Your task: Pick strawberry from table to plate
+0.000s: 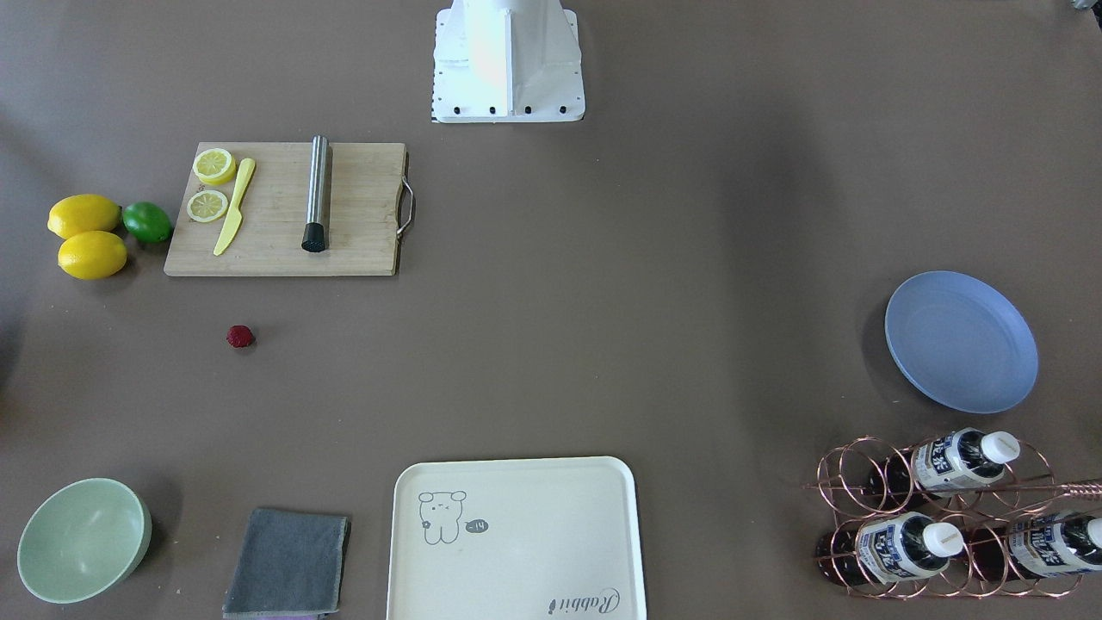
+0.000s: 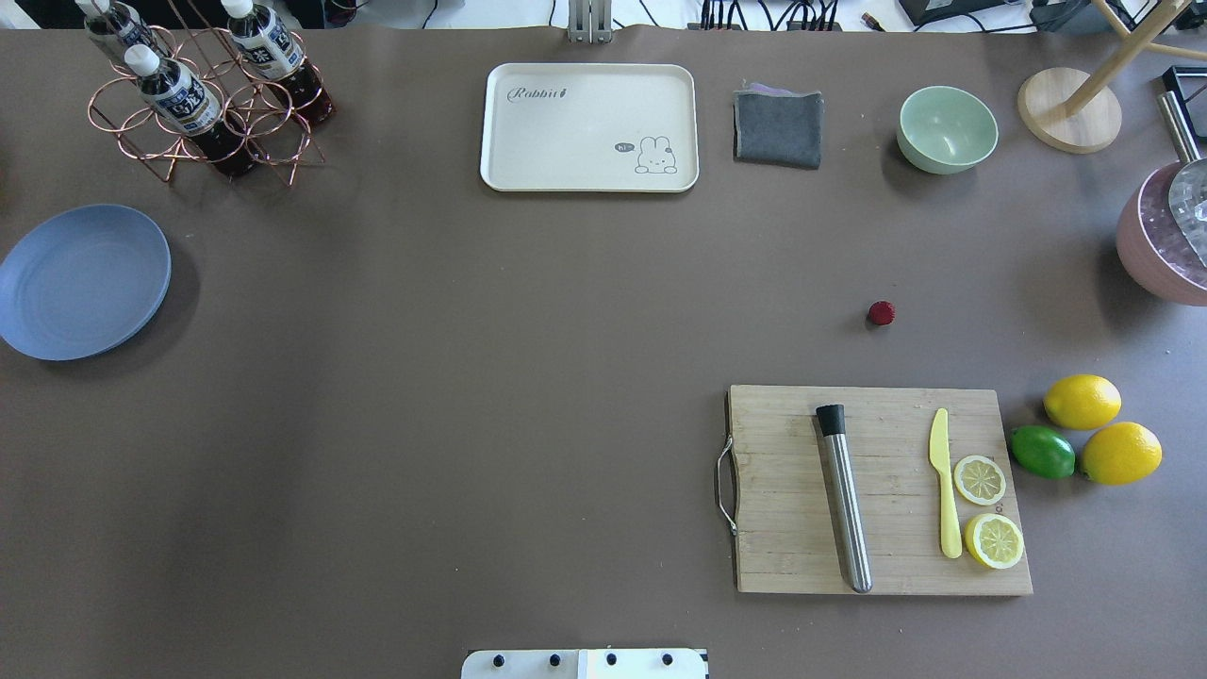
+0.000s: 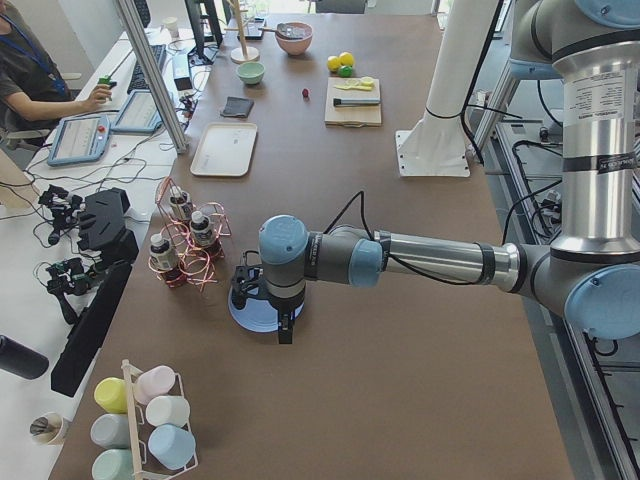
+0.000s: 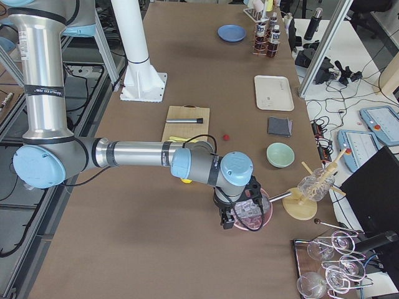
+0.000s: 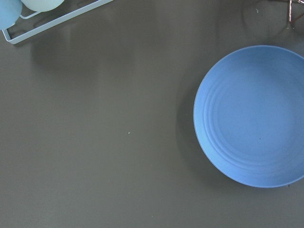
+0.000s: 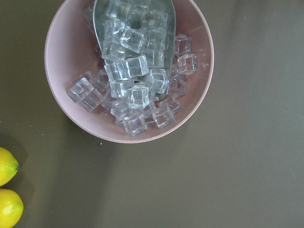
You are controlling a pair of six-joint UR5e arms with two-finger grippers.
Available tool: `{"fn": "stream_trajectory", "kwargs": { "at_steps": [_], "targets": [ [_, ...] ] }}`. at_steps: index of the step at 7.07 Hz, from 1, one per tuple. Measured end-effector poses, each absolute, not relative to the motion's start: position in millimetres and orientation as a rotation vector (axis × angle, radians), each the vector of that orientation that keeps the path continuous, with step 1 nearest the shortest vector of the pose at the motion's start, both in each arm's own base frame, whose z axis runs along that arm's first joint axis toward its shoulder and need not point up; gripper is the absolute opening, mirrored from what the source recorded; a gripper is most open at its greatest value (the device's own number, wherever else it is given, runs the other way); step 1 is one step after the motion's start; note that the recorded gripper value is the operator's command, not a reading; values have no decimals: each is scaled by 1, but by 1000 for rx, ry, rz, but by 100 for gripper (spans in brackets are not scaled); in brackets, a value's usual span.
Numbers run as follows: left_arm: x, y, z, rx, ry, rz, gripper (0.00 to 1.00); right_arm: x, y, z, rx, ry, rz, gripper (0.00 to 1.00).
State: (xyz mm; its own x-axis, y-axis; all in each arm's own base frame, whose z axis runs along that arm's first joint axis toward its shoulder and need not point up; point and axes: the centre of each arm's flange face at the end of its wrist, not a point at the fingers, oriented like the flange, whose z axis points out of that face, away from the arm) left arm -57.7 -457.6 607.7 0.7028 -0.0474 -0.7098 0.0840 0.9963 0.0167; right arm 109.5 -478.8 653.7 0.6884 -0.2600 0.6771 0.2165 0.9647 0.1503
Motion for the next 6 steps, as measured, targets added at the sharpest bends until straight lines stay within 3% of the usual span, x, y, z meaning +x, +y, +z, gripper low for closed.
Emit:
{"fn": "stream_trajectory", "kwargs": {
  "at_steps": [6],
  "targets": [
    [-55, -459, 617, 33, 788, -71, 98, 108, -475, 656, 93, -758, -287, 100]
  ]
}}
